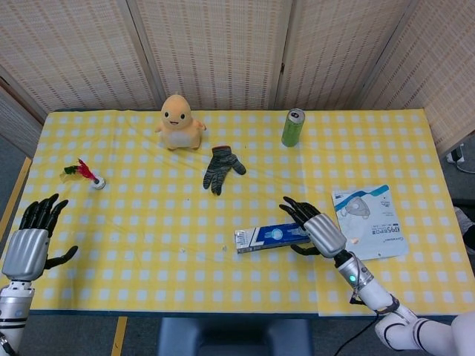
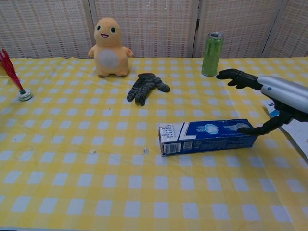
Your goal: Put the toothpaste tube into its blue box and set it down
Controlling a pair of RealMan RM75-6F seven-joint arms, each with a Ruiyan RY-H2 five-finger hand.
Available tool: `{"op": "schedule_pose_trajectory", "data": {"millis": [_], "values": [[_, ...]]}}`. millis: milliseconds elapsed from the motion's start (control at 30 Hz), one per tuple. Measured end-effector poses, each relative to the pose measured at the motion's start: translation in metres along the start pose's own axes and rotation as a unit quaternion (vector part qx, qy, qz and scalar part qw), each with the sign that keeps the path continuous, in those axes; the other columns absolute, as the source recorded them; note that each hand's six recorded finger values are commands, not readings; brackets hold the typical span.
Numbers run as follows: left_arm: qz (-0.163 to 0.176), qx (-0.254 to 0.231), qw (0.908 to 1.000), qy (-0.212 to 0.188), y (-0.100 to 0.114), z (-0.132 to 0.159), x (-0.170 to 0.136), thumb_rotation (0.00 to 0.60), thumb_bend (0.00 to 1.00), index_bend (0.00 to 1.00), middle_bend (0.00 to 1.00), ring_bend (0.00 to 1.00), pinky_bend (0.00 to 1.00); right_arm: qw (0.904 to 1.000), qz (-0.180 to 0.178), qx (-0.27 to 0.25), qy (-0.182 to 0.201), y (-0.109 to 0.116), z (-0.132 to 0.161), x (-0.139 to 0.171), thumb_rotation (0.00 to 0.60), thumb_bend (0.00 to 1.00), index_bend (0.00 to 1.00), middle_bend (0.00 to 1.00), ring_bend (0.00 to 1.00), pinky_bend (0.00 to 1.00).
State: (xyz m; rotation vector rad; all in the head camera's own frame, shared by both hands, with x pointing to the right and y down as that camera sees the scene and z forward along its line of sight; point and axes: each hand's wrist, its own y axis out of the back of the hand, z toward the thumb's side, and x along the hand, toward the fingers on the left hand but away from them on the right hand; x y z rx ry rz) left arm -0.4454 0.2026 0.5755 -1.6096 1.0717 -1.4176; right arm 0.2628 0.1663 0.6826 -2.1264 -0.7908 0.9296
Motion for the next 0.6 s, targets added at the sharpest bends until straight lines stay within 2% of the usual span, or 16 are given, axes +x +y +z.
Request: {"op": "schedule_pose_trajectory", "data": {"millis": [100, 200, 300, 367, 467, 533, 600], "values": [[0.007, 0.007, 0.9999, 0.006, 0.001, -0.005, -0.01, 0.6, 0.24, 0.12, 0.05, 0.0, 0.0, 0.9987, -0.021, 0.042, -0.018, 0.025, -0.002, 0.023, 0.6, 0.27, 0.0, 0.0, 0.0, 0.0], [0.006, 0.009, 0.9999, -0.002, -0.001, -0.005, -0.019, 0.6, 0.24, 0.12, 0.05, 0.0, 0.0, 0.9927, -0.043, 0.1, -0.052, 0.049, -0.003, 0.051, 0.6, 0.27, 0.0, 0.0, 0.0, 0.0], [0.008, 0.01, 0.9999, 0.001, -0.004, -0.008, -0.033, 0.6, 0.24, 0.13, 0.06, 0.01, 0.0, 0.9789, -0.069, 0.16, -0.107, 0.073, -0.003, 0.089, 0.6, 0.27, 0.0, 0.0, 0.0, 0.0], [0.007, 0.013, 0.9999, 0.007, -0.007, -0.01, -0.041, 0.6, 0.24, 0.14, 0.06, 0.02, 0.0, 0.9649, -0.091, 0.194, -0.152, 0.087, -0.004, 0.12, 0.6, 0.27, 0.0, 0.0, 0.0, 0.0], [-0.01, 0.025, 0.9996, 0.006, -0.012, -0.009, -0.047, 0.6, 0.24, 0.14, 0.06, 0.02, 0.0, 0.9452, -0.117, 0.222, -0.21, 0.099, -0.009, 0.159, 0.6, 0.27, 0.0, 0.0, 0.0, 0.0], [-0.024, 0.033, 0.9991, 0.01, -0.014, -0.008, -0.049, 0.6, 0.24, 0.13, 0.06, 0.02, 0.0, 0.9405, -0.122, 0.222, -0.226, 0.103, -0.012, 0.171, 0.6, 0.27, 0.0, 0.0, 0.0, 0.0], [-0.035, 0.036, 0.9986, 0.015, -0.015, -0.009, -0.05, 0.6, 0.24, 0.13, 0.06, 0.02, 0.0, 0.9415, -0.126, 0.206, -0.236, 0.107, -0.017, 0.179, 0.6, 0.27, 0.0, 0.0, 0.0, 0.0]]}}
